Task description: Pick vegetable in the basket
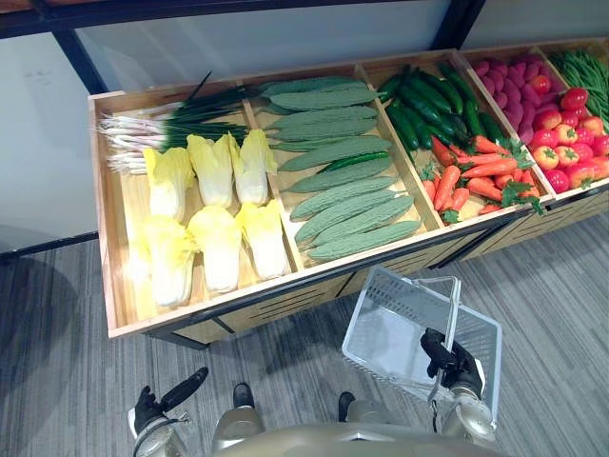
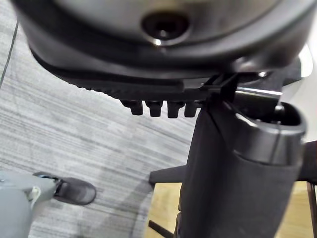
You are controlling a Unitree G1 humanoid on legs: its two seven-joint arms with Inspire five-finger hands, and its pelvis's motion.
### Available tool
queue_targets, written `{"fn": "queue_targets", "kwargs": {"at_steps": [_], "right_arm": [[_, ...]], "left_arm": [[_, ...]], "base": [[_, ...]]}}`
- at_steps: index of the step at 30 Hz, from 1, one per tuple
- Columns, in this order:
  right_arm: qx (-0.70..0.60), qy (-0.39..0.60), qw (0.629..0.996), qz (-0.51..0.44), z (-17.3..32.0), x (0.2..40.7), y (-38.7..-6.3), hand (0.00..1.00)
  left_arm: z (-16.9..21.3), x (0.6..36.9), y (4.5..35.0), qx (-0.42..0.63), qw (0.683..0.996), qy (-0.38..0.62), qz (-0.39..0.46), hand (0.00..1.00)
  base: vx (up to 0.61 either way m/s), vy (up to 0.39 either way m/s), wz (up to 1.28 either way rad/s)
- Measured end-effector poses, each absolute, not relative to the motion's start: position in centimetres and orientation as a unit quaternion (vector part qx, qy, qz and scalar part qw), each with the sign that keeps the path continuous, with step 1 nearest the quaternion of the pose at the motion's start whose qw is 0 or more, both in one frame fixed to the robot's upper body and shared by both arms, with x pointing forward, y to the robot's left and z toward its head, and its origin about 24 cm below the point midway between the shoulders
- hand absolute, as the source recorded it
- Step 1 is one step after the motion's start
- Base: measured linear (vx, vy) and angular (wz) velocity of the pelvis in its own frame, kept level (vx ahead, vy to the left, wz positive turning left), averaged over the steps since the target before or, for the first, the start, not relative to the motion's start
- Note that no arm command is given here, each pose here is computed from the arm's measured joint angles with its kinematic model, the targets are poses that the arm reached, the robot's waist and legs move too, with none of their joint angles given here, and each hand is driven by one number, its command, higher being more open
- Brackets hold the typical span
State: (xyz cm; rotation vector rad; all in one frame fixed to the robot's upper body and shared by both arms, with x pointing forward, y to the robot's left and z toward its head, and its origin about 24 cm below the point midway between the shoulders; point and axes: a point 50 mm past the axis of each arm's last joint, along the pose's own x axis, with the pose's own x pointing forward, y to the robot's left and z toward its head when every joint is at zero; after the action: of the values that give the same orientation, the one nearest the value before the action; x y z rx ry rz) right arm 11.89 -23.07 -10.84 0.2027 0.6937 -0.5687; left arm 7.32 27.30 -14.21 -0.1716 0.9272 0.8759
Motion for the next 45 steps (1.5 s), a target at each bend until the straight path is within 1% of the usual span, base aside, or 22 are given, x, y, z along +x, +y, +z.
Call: {"fn": "queue_targets", "kwargs": {"at_steps": [3, 6, 10, 12, 13, 15, 16, 19, 21, 23, 24, 25, 26, 27, 30, 31, 32, 35, 39, 43, 44, 45], "right_arm": [[0.096, 0.353, 0.887, -0.281, -11.4, 11.2, -23.0, 0.00], [0.096, 0.366, 0.880, -0.286, -11.9, 10.8, -23.0, 0.00], [0.095, 0.371, 0.870, -0.312, -12.1, 10.3, -23.6, 0.00], [0.094, 0.367, 0.860, -0.341, -11.9, 9.9, -24.5, 0.00], [0.095, 0.365, 0.858, -0.348, -11.9, 9.9, -24.7, 0.00], [0.093, 0.365, 0.848, -0.372, -11.9, 9.4, -25.3, 0.00], [0.093, 0.367, 0.845, -0.377, -11.9, 9.2, -25.5, 0.00], [0.089, 0.375, 0.840, -0.382, -12.1, 8.9, -25.6, 0.00], [0.088, 0.377, 0.840, -0.381, -12.1, 8.8, -25.5, 0.00], [0.088, 0.378, 0.839, -0.381, -12.2, 8.6, -25.5, 0.00], [0.088, 0.378, 0.839, -0.381, -12.2, 8.6, -25.5, 0.00], [0.088, 0.377, 0.840, -0.381, -12.2, 8.6, -25.5, 0.00], [0.088, 0.377, 0.840, -0.380, -12.2, 8.6, -25.5, 0.00], [0.089, 0.377, 0.840, -0.380, -12.2, 8.6, -25.5, 0.00], [0.091, 0.373, 0.844, -0.374, -12.1, 8.9, -25.5, 0.00], [0.093, 0.371, 0.847, -0.369, -12.0, 9.0, -25.5, 0.00], [0.094, 0.369, 0.849, -0.366, -12.0, 9.1, -25.5, 0.00], [0.097, 0.359, 0.857, -0.357, -11.7, 9.6, -25.5, 0.00], [0.097, 0.347, 0.865, -0.350, -11.3, 10.0, -25.7, 0.00], [0.093, 0.334, 0.873, -0.342, -10.8, 10.4, -25.9, 0.00], [0.093, 0.334, 0.873, -0.342, -10.7, 10.4, -25.9, 0.00], [0.091, 0.334, 0.874, -0.342, -10.7, 10.3, -26.1, 0.00]], "left_arm": [[-14.2, 7.2, 27.4, -0.081, 0.797, 0.431, 0.416, 1.00], [-14.0, 7.3, 27.7, -0.110, 0.788, 0.413, 0.444, 1.00], [-13.2, 6.7, 29.5, -0.157, 0.745, 0.362, 0.538, 1.00], [-11.6, 6.0, 31.9, -0.184, 0.702, 0.296, 0.621, 1.00], [-11.1, 5.9, 32.5, -0.189, 0.692, 0.274, 0.640, 1.00], [-8.3, 5.7, 35.4, -0.182, 0.668, 0.191, 0.696, 1.00], [-7.4, 5.7, 36.2, -0.175, 0.664, 0.169, 0.707, 1.00], [-2.3, 5.9, 39.8, -0.130, 0.648, 0.062, 0.748, 1.00], [2.3, 6.3, 41.8, -0.083, 0.641, -0.030, 0.763, 1.00], [5.3, 6.7, 42.7, -0.048, 0.641, -0.085, 0.761, 1.00], [8.0, 6.9, 43.1, -0.027, 0.638, -0.142, 0.757, 1.00], [8.9, 7.1, 43.2, -0.016, 0.637, -0.160, 0.754, 1.00], [10.5, 7.5, 43.0, -0.002, 0.641, -0.194, 0.743, 1.00], [11.1, 7.7, 42.9, 0.003, 0.644, -0.207, 0.737, 1.00], [12.7, 9.9, 42.1, 0.015, 0.676, -0.241, 0.696, 1.00], [12.9, 11.4, 41.6, 0.008, 0.702, -0.247, 0.668, 1.00], [13.0, 12.0, 41.4, 0.008, 0.714, -0.247, 0.655, 1.00], [13.4, 15.1, 40.4, 0.019, 0.778, -0.244, 0.578, 1.00], [14.5, 17.7, 39.8, 0.018, 0.836, -0.249, 0.489, 1.00], [14.1, 19.2, 38.7, 0.014, 0.870, -0.236, 0.433, 1.00], [14.0, 19.4, 38.6, 0.014, 0.873, -0.234, 0.428, 1.00], [13.8, 20.2, 37.8, 0.014, 0.885, -0.228, 0.406, 1.00]], "base": [[0.03, 0.011, -0.06], [-0.01, 0.015, -0.05], [-0.07, 0.010, 0.03], [-0.12, 0.001, 0.07], [-0.11, -0.007, 0.17], [-0.11, -0.006, 0.26], [-0.09, -0.009, 0.26], [-0.05, -0.004, 0.16], [0.00, 0.000, 0.00], [0.03, 0.002, 0.01], [0.06, 0.001, 0.02], [0.08, -0.004, -0.03], [0.06, -0.005, -0.04], [0.09, -0.004, -0.07], [0.05, -0.001, -0.03], [0.00, 0.000, 0.00], [0.00, 0.000, 0.00], [-0.04, 0.005, -0.05], [-0.03, 0.011, -0.06], [0.00, 0.008, -0.04], [0.01, 0.001, -0.04], [0.00, 0.000, 0.00]]}}
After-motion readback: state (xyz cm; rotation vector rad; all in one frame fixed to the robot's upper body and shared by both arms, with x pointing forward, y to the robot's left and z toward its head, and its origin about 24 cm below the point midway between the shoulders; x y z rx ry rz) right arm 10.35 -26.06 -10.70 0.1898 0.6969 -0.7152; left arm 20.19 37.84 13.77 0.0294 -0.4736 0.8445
